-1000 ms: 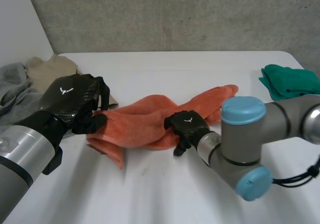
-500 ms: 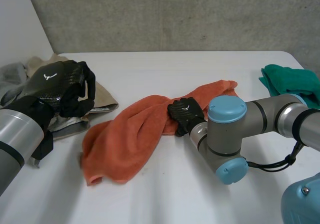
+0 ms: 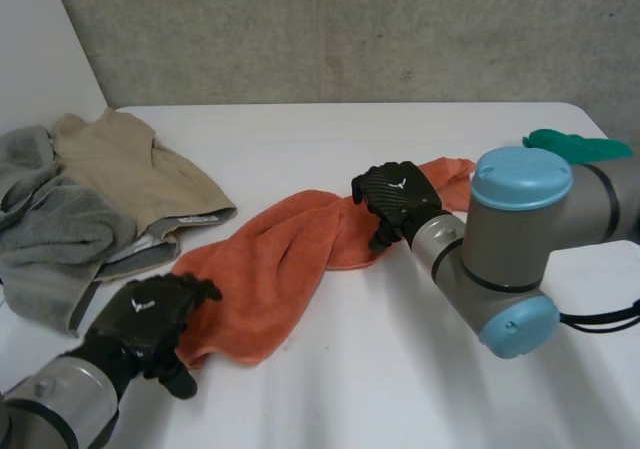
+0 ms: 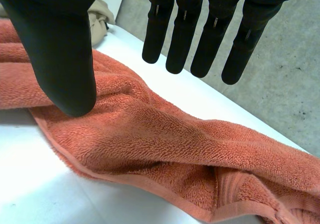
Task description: Fold the laundry.
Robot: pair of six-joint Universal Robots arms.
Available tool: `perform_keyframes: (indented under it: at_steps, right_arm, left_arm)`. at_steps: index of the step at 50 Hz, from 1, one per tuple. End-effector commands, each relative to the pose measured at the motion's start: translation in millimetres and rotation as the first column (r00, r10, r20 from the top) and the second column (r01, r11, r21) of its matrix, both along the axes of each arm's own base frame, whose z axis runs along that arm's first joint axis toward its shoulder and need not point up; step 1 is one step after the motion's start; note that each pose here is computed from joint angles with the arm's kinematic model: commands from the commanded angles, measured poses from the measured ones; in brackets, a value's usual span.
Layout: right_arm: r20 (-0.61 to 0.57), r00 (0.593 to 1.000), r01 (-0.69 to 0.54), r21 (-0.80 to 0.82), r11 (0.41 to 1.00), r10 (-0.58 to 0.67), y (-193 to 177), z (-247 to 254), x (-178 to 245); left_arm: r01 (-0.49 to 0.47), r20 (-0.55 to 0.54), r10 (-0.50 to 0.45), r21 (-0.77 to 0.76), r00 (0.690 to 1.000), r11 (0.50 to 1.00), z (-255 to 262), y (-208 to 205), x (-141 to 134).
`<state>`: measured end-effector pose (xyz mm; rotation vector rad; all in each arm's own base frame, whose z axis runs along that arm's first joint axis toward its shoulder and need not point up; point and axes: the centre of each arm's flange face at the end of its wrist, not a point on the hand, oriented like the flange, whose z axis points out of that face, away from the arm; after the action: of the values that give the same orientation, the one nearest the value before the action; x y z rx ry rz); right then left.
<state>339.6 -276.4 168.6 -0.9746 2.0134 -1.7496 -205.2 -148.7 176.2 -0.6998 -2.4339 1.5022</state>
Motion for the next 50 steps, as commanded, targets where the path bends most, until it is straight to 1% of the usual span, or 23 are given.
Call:
perform_keyframes:
  at_steps: [1, 8, 14, 19, 22, 23, 26, 27, 30, 32, 35, 38, 42, 50]
  right_arm:
    - [-0.018, 1.000, 0.004, 0.031, 0.999, -0.003, 5, -1, -13]
    - [-0.033, 0.999, 0.034, 0.061, 0.998, -0.032, 5, -8, -28]
    - [-0.031, 0.998, 0.050, 0.070, 0.996, -0.048, 0, -10, -39]
    - [-0.023, 0.998, 0.057, 0.069, 0.996, -0.055, -3, -9, -46]
    - [-0.019, 0.998, 0.055, 0.074, 0.996, -0.053, -3, -7, -48]
    - [-0.020, 0.999, 0.052, 0.081, 0.995, -0.051, -1, -6, -48]
    - [-0.022, 0.998, 0.056, 0.091, 0.994, -0.055, 1, -4, -49]
    - [-0.026, 0.998, 0.057, 0.111, 0.992, -0.054, 4, -4, -49]
    - [-0.037, 0.998, 0.059, 0.160, 0.985, -0.053, 11, -5, -50]
    - [-0.039, 0.998, 0.062, 0.230, 0.971, -0.054, 18, -10, -51]
    - [-0.017, 0.998, 0.064, 0.290, 0.955, -0.062, 24, -17, -50]
    - [0.008, 0.998, 0.063, 0.284, 0.957, -0.068, 22, -21, -46]
    - [0.027, 0.998, 0.053, 0.238, 0.970, -0.061, 9, -27, -39]
    - [0.024, 0.999, 0.040, 0.182, 0.982, -0.045, -9, -39, -18]
  left_arm:
    - [0.031, -0.001, -0.031, 0.001, 1.000, 1.000, -21, -7, -4]
    - [0.015, -0.006, -0.015, -0.036, 1.000, 0.999, -32, -35, -8]
    - [0.014, 0.041, -0.013, -0.016, 0.999, 1.000, -45, -49, -10]
    - [-0.008, 0.060, 0.011, -0.052, 0.998, 0.999, -41, -62, -8]
    - [-0.029, 0.043, 0.035, -0.118, 0.998, 0.993, -23, -69, -9]
    - [-0.035, 0.026, 0.040, -0.161, 0.999, 0.986, -10, -69, -10]
    - [-0.043, -0.004, 0.043, -0.222, 0.999, 0.974, 10, -70, -11]
    - [-0.048, -0.028, 0.042, -0.259, 0.999, 0.965, 24, -69, -11]
    - [-0.052, -0.061, 0.036, -0.289, 0.998, 0.956, 41, -66, -12]
    - [-0.051, -0.087, 0.026, -0.303, 0.996, 0.952, 55, -61, -12]
    - [-0.043, -0.114, 0.009, -0.299, 0.993, 0.953, 71, -51, -12]
    - [-0.040, -0.136, -0.001, -0.302, 0.991, 0.952, 84, -44, -12]
    - [-0.044, -0.198, -0.024, -0.333, 0.980, 0.942, 110, -33, -12]
    - [-0.050, -0.278, -0.068, -0.396, 0.958, 0.917, 144, -16, -12]
